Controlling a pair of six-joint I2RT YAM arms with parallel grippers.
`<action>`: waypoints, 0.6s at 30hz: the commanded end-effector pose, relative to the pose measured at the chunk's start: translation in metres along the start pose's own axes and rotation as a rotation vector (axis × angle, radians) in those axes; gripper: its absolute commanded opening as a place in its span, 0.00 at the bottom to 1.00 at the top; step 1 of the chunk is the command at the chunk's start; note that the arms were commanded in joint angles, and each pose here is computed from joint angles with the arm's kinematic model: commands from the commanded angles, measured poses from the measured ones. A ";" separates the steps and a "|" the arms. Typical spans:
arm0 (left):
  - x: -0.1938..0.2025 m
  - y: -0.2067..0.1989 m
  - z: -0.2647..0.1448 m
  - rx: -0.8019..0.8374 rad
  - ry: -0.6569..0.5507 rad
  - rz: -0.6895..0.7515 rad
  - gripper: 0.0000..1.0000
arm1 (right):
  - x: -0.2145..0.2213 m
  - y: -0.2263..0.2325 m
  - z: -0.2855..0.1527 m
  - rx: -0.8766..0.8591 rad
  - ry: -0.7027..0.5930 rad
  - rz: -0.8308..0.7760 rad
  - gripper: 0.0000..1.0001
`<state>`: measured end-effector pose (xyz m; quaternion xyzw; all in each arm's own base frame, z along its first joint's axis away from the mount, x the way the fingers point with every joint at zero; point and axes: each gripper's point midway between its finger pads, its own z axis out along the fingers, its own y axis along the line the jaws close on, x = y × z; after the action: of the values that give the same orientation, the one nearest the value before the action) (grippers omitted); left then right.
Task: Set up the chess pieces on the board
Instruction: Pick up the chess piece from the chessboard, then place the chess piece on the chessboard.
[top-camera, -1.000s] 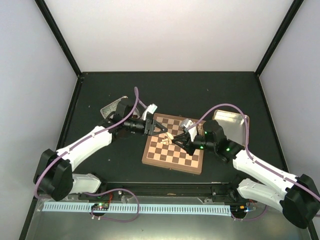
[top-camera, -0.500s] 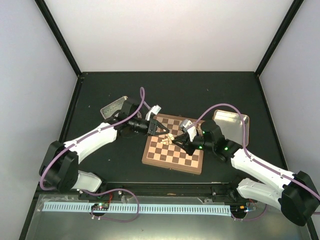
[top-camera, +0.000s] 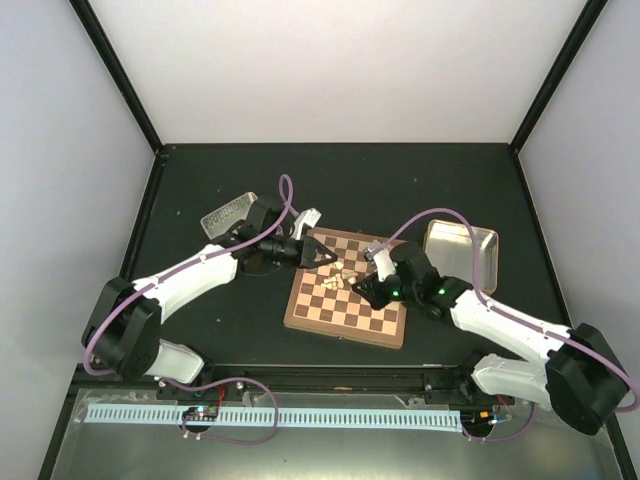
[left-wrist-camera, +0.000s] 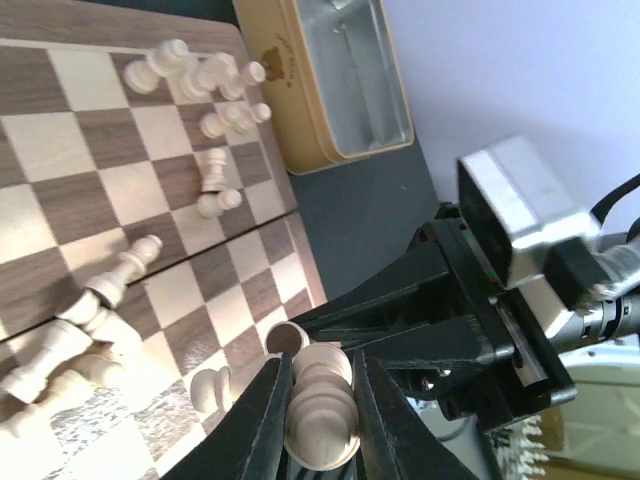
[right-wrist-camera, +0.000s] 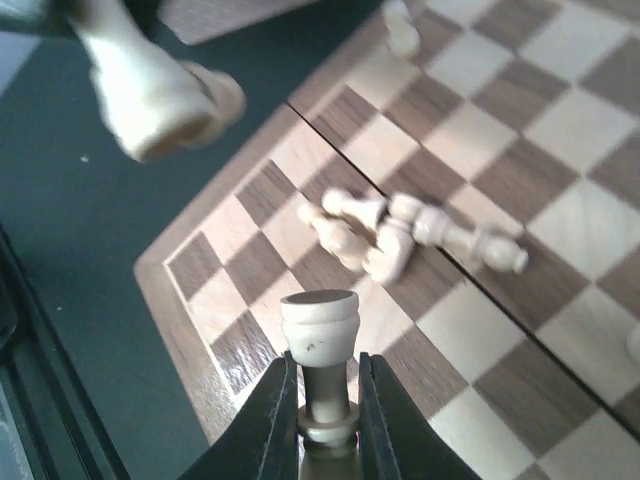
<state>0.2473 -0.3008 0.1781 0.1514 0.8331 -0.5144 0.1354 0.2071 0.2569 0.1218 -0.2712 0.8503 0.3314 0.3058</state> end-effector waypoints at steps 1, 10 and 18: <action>-0.009 0.016 0.001 -0.084 -0.059 0.044 0.02 | 0.012 -0.016 0.005 0.106 0.103 0.236 0.09; -0.002 0.043 -0.004 -0.269 -0.090 0.106 0.02 | 0.062 -0.020 -0.005 0.210 0.550 0.548 0.07; -0.004 0.046 -0.008 -0.346 -0.133 0.187 0.02 | 0.082 -0.001 -0.031 0.218 0.758 0.655 0.13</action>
<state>0.2633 -0.2795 0.1402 0.1526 0.8817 -0.3879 0.2212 0.1774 0.2267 0.0834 -0.0896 0.9709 0.2210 -0.0205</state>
